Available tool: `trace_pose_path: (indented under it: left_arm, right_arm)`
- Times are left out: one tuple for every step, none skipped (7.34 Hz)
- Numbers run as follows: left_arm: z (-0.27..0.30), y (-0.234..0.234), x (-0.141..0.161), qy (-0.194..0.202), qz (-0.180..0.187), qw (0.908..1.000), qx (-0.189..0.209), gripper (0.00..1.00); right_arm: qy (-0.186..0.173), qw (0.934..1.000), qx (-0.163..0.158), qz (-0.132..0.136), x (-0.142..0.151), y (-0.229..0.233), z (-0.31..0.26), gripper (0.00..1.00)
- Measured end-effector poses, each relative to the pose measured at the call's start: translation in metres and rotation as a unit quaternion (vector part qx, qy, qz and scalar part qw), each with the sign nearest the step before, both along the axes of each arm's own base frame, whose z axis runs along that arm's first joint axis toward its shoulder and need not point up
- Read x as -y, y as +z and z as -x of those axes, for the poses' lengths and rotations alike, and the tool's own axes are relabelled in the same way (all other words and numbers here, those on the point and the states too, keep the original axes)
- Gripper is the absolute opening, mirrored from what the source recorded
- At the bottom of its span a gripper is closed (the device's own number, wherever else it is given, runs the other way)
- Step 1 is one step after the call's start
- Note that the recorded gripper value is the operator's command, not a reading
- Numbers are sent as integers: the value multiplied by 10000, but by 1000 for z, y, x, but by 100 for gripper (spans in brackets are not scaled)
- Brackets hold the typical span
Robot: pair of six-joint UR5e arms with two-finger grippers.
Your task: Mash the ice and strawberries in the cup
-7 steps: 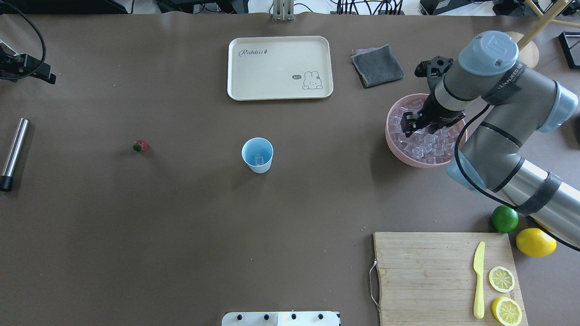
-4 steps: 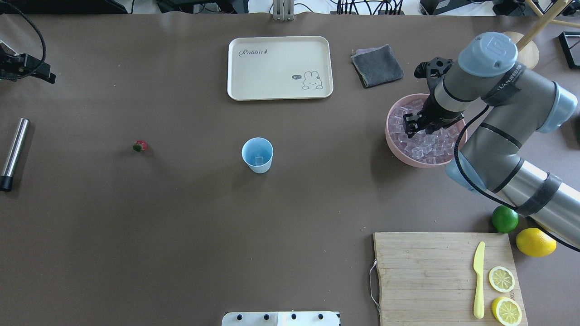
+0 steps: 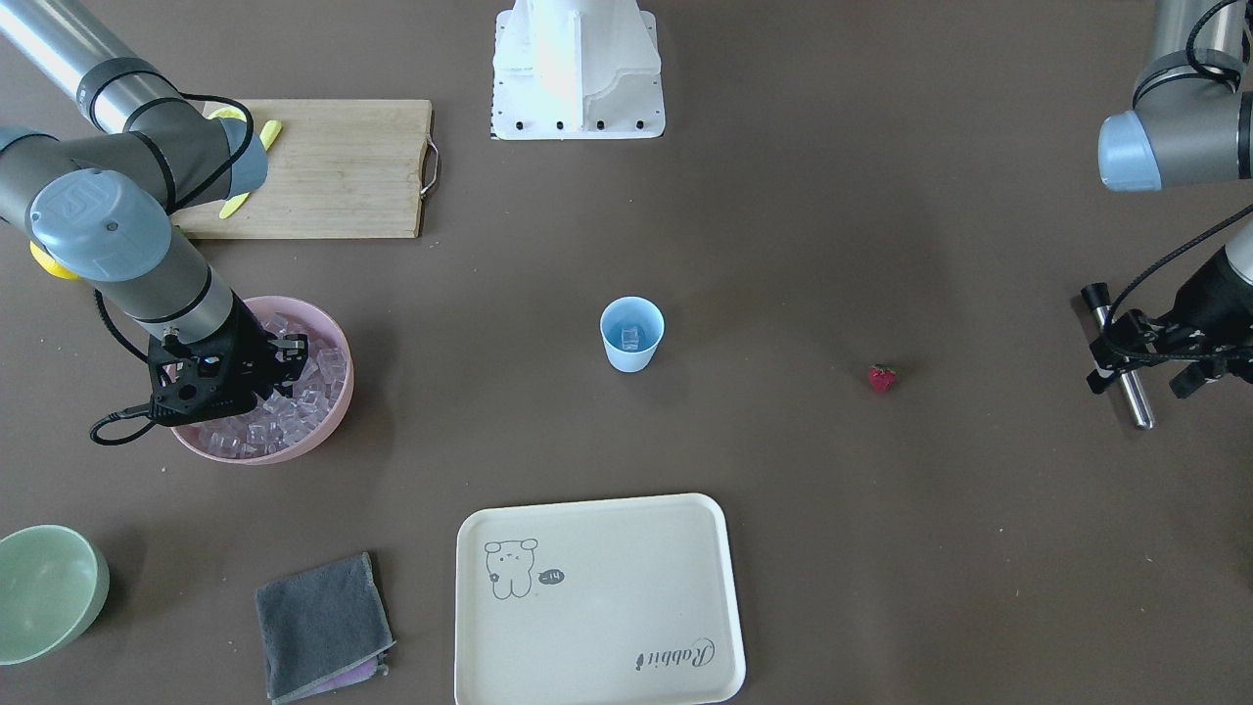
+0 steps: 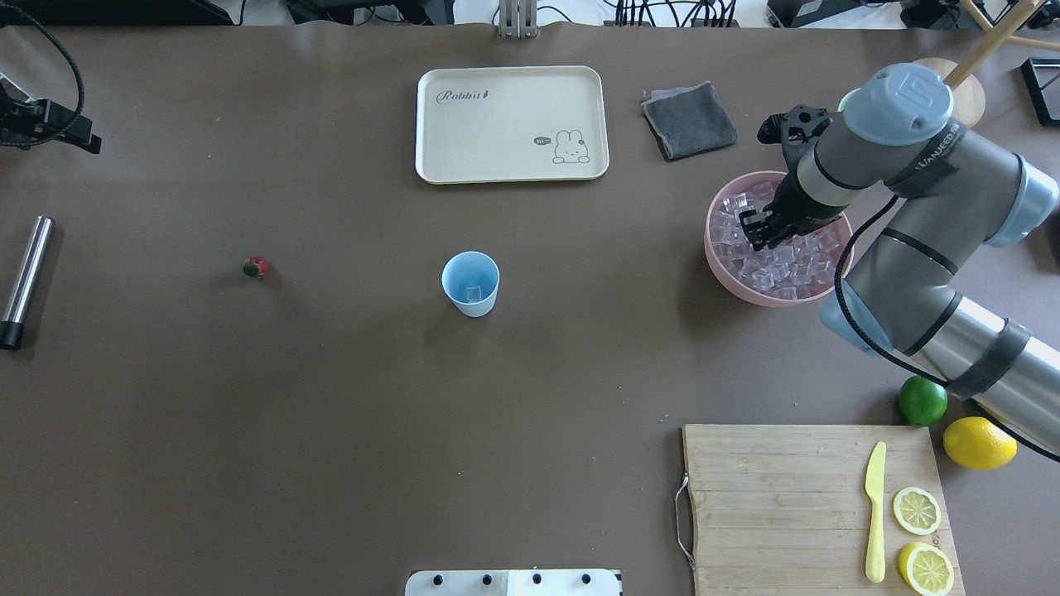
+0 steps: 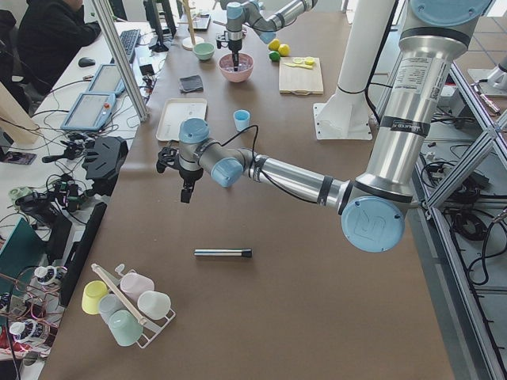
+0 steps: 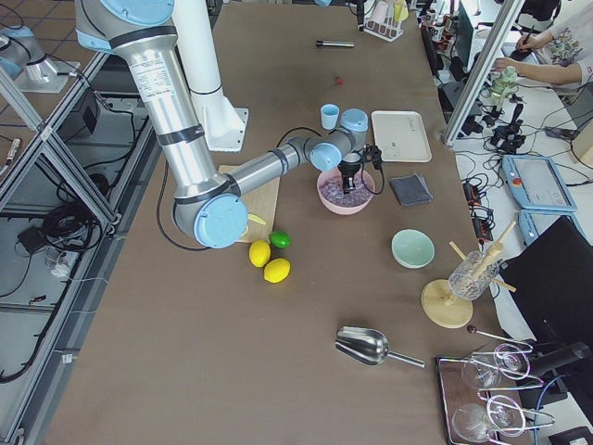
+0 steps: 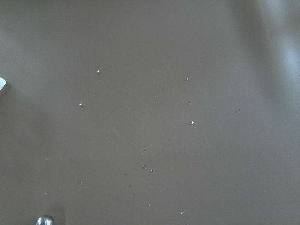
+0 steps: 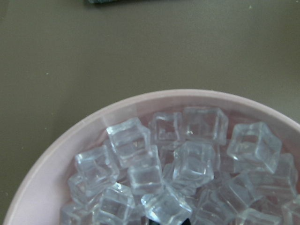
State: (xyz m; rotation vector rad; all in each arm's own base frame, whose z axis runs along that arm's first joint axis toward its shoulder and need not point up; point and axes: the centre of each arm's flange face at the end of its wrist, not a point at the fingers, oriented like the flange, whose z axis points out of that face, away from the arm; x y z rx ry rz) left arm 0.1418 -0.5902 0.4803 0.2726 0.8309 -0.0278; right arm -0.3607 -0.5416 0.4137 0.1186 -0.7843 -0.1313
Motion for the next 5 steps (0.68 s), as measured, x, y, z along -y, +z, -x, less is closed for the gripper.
trace_pose_path:
  left_arm:
    - [0,1,0,2,5,10000,1,98]
    - [-1,2,0,11,12,10000,2,98]
    - [-2,2,-1,21,19,10000,5,98]
    - [-3,3,-1,30,18,10000,4,98]
    - [-4,5,-1,31,10,10000,0,98]
  right_arm:
    - [-1,10000,8,-15,0,-1,0,37]
    - [1,10000,13,-26,0,-2,-1,62]
    - [11,10000,17,-35,0,-3,-1,71]
    - [22,10000,14,-39,0,-3,-2,77]
    - [33,10000,-1,-41,0,-2,-2,81]
